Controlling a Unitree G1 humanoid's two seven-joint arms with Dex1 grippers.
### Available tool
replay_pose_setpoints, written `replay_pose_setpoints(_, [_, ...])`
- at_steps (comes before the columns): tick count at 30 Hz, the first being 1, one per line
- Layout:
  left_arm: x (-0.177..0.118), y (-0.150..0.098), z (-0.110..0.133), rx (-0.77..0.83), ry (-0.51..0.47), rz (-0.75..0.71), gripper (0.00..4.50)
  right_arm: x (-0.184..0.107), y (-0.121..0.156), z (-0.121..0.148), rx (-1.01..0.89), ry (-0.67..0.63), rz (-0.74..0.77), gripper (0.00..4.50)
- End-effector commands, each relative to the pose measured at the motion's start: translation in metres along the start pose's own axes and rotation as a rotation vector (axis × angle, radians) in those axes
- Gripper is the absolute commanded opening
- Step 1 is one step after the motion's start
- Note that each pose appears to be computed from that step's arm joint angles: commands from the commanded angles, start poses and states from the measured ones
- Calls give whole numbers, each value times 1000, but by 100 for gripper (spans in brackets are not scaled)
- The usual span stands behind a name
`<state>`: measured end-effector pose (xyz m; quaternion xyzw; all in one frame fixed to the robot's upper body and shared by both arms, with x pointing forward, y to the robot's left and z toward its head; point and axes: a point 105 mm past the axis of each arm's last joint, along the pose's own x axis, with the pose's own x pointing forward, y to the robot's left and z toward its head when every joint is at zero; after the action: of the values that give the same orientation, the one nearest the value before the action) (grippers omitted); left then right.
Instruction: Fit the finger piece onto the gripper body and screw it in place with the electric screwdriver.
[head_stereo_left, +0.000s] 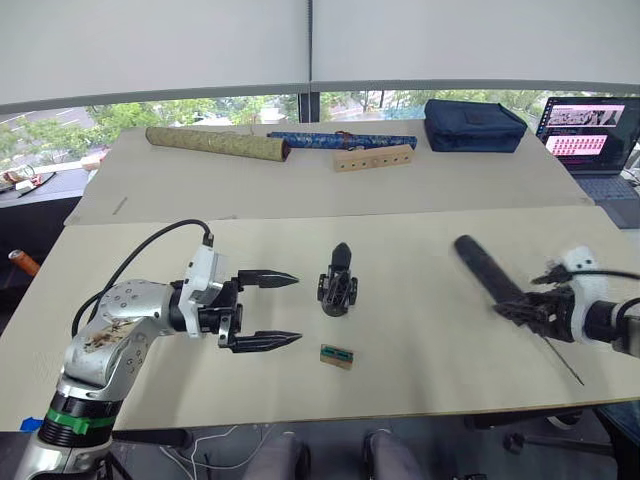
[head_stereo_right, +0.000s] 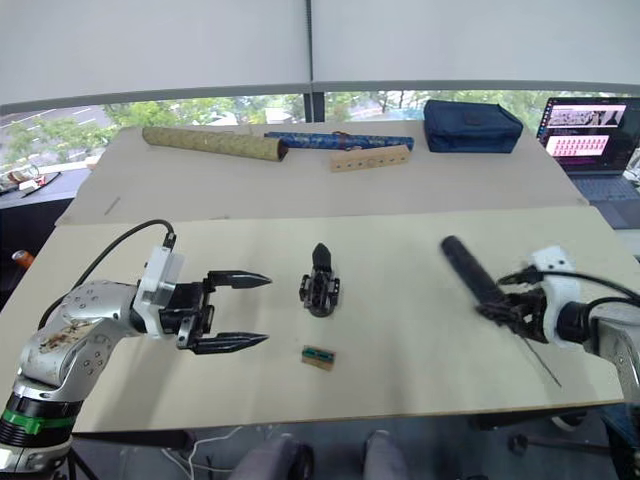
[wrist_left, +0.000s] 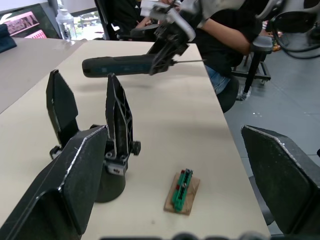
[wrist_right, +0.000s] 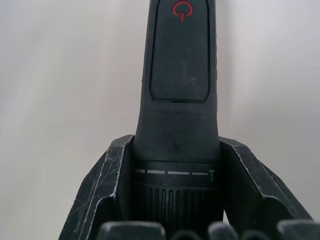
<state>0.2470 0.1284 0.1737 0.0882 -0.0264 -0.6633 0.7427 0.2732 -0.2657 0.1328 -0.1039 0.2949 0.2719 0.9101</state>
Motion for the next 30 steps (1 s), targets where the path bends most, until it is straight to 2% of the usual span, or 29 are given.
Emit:
replay_pose_setpoints(1, [-7,0,1,43,6,14,450,2,33,12,-135,-31,53,197])
replay_pose_setpoints(7, [-13,-8,-22,36,61,15,450,23,56,-5,-220,-8,110,197])
replay_pose_setpoints(10, [-23,-9,-34,10,91,37,450,27,57,-11,-228,-5,122,197])
replay_pose_setpoints(15, [-25,-10,-37,7,99,47,450,30,55,-15,-237,16,144,197])
replay_pose_setpoints(17, [-24,-9,-37,8,98,48,450,31,55,-16,-242,29,160,303])
replay_pose_setpoints(21, [-21,-9,-37,7,94,48,450,28,51,-9,-262,44,155,442])
replay_pose_setpoints(24, [-18,-10,-38,4,91,44,450,18,54,-6,-284,101,193,447])
replay_pose_setpoints(27, [-16,-11,-39,1,87,38,450,5,48,3,-331,178,166,447])
replay_pose_setpoints(30, [-11,-11,-39,2,75,31,450,-11,48,12,-302,312,178,447])
